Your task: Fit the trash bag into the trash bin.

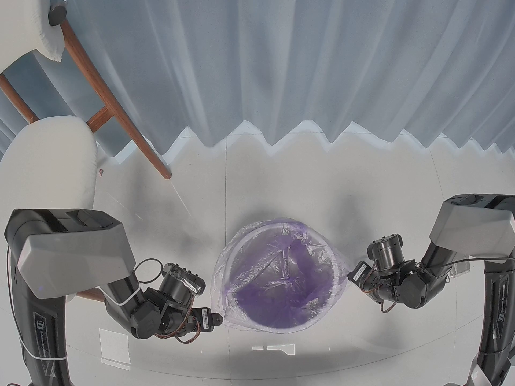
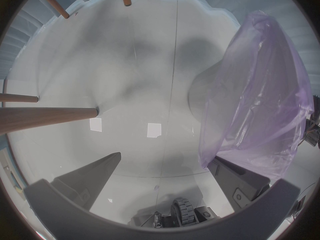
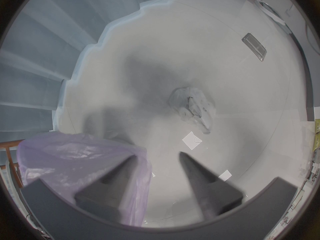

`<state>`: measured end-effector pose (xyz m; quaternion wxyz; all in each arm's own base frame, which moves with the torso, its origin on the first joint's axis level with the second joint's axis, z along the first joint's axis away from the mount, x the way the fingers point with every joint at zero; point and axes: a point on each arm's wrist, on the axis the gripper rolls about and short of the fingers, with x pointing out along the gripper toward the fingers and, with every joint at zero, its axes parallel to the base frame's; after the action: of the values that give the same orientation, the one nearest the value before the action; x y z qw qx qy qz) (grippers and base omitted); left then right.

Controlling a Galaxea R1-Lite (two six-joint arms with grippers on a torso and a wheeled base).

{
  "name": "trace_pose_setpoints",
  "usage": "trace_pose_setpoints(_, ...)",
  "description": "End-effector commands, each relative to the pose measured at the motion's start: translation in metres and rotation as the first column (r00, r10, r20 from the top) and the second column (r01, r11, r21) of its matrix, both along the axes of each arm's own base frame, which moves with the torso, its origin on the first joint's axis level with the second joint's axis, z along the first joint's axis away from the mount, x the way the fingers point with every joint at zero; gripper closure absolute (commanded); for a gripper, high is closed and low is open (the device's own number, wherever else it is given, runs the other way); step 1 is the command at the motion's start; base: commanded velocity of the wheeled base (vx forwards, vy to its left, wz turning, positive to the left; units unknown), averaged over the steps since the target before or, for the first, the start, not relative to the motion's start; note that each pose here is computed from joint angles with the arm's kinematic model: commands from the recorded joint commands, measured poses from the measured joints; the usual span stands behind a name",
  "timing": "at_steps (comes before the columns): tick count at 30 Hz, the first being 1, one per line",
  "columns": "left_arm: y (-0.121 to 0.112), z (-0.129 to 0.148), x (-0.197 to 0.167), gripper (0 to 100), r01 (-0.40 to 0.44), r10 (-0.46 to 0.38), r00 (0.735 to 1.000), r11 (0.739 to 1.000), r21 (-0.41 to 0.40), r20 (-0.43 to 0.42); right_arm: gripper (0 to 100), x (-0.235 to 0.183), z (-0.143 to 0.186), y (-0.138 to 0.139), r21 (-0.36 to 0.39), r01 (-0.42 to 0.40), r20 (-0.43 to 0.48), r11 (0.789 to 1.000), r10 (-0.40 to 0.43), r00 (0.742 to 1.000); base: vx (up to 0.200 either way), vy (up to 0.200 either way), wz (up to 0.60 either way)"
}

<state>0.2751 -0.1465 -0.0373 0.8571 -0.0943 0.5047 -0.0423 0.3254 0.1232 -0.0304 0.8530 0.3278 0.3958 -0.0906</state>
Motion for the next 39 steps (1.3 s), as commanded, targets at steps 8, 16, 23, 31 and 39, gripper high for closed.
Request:
trace_pose_setpoints(8, 0.011, 0.019, -0.016, 0, -0.01, 0.01, 1.0, 1.0, -0.01, 0.023, 0, -0.046, 0.054, -0.018, 0.025, -0.002, 0.07, 1.0, 0.0, 0.998, 0.0, 0.0, 0.0)
trace_pose_setpoints(16, 0.032, 0.058, -0.053, 0, 0.003, 0.02, 0.978, 0.994, -0.112, 0.207, 0, -0.087, 0.078, -0.04, 0.043, 0.02, 0.085, 0.999, -0.023, 0.996, 0.0, 0.0, 0.0)
trace_pose_setpoints(23, 0.049, 0.102, -0.083, 0, 0.055, 0.091, 0.866, 0.96, -0.275, 0.492, 0, -0.116, 0.109, -0.05, 0.093, -0.001, 0.231, 0.996, -0.021, 0.973, 0.0, 0.0, 0.0)
trace_pose_setpoints(31, 0.067, 0.151, -0.114, 0, 0.143, 0.175, 0.707, 0.913, -0.381, 0.685, 0, -0.148, 0.124, -0.076, 0.076, 0.048, 0.263, 0.996, -0.066, 0.963, 0.0, 0.0, 0.0)
trace_pose_setpoints(39, 0.068, 0.19, -0.113, 0, 0.18, 0.372, 0.621, 0.789, -0.588, 0.69, 0, -0.169, 0.123, -0.091, 0.054, 0.094, 0.265, 0.994, -0.105, 0.958, 0.0, 0.0, 0.0)
